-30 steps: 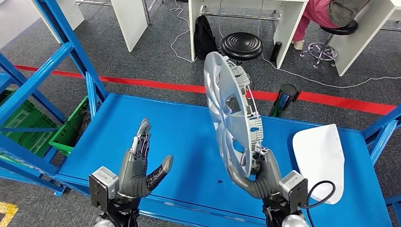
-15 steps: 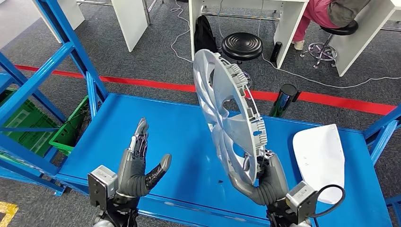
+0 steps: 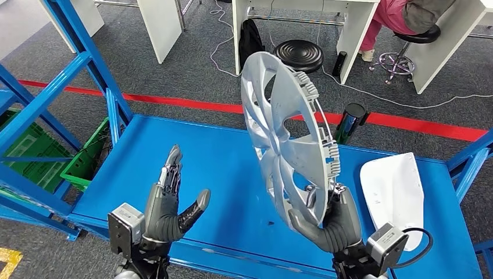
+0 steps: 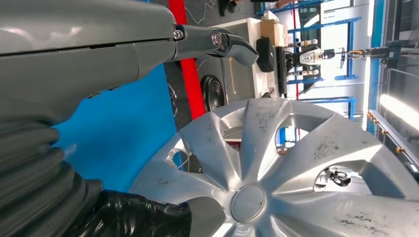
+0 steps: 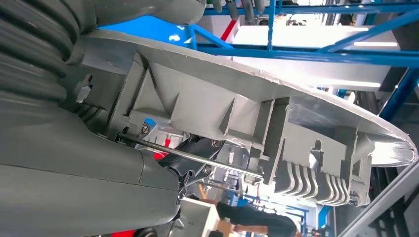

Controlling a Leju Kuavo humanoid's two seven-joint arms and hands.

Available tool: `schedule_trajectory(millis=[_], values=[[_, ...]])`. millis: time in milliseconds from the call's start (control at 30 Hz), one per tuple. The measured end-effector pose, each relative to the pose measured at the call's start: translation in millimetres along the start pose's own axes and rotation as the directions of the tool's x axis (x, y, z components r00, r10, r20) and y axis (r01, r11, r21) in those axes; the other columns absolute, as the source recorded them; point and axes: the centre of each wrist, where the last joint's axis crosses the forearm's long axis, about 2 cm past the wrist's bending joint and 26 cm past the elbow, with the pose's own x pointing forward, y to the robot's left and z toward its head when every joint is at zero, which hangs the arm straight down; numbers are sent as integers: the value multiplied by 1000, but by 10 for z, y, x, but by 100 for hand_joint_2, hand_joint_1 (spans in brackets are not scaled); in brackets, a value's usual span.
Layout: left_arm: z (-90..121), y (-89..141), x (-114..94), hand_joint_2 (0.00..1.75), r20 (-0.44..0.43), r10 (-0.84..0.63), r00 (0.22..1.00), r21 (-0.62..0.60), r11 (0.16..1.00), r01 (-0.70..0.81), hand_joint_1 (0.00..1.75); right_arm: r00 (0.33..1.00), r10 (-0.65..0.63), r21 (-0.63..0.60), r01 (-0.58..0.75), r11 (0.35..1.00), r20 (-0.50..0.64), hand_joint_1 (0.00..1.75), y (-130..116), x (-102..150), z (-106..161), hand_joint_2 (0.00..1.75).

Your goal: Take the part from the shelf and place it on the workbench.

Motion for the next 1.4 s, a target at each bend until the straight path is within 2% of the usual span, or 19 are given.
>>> schedule_trajectory(millis=[233,533,667,900,1400], values=[[2,3,-1,175,-2,-2,1000,14,1000,2,0,999,-31,0,31,1000,18,175,-36,11,24,175],[38,17,6,175,-16,15,1000,41,999,-15,0,994,-32,1,32,999,106,175,-50,176,53,175],[46,23,9,0,-14,12,1000,41,999,-12,0,992,-32,0,32,999,122,175,-53,225,54,175],[42,34,39,0,19,-53,998,57,997,52,0,988,-5,3,4,1000,155,175,-48,303,48,175],[38,55,70,0,43,-79,996,65,995,76,0,987,-9,2,9,1000,161,175,-35,327,45,175]])
